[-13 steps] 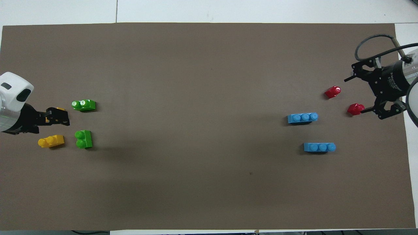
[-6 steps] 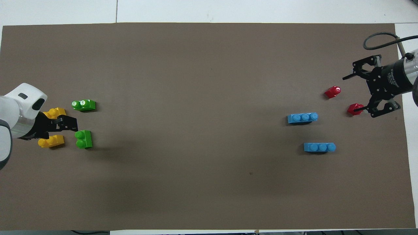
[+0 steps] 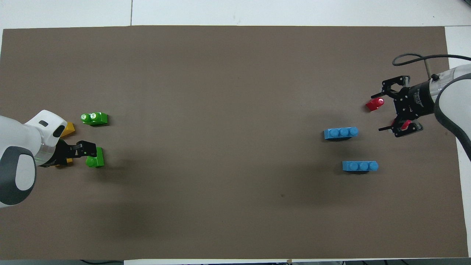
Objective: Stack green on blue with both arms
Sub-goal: 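Reach the left gripper to the green brick while the right gripper reaches the blue brick, then close the left gripper on the green brick while the right gripper grasps the blue brick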
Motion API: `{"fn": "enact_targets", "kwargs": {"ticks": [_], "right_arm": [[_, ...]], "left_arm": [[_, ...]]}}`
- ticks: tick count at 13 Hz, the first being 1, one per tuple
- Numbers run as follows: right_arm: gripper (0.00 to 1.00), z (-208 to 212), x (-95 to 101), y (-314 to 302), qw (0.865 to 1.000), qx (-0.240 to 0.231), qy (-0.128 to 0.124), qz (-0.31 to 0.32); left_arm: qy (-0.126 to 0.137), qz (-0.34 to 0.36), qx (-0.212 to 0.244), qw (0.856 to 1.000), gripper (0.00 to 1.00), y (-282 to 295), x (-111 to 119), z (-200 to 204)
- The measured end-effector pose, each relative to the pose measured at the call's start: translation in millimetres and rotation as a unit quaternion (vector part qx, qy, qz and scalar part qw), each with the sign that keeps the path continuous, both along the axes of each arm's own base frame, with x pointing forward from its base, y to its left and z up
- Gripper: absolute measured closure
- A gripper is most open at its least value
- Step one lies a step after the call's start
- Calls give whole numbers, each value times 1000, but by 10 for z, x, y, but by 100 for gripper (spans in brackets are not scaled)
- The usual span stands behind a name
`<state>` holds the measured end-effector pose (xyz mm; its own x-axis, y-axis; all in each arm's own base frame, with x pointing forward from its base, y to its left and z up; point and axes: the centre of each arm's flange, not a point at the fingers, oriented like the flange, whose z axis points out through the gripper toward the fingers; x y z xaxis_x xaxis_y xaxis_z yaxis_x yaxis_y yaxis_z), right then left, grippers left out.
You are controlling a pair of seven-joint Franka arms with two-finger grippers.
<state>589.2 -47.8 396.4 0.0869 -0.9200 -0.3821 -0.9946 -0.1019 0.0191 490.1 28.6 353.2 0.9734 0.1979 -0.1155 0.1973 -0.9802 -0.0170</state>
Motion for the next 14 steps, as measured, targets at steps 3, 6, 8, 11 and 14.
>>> {"fn": "enact_targets", "kwargs": {"ticks": [3,6,8,11,14], "right_arm": [[0,-134,0,68,1000,3,7,7],[0,-280,-37,109,1000,5,6,-2],[0,-392,-91,106,1000,5,12,-1],[0,-518,-126,104,1000,8,17,4],[0,-629,-163,137,1000,7,20,10]], "left_arm": [[1,-2,0,1000,0,-7,29,-122],[0,-10,-1,1000,10,-28,57,-211],[1,-13,-1,1000,10,-33,71,-265],[0,-24,-2,1000,10,-33,82,-320],[1,-27,-3,1000,19,-33,93,-395]]}}
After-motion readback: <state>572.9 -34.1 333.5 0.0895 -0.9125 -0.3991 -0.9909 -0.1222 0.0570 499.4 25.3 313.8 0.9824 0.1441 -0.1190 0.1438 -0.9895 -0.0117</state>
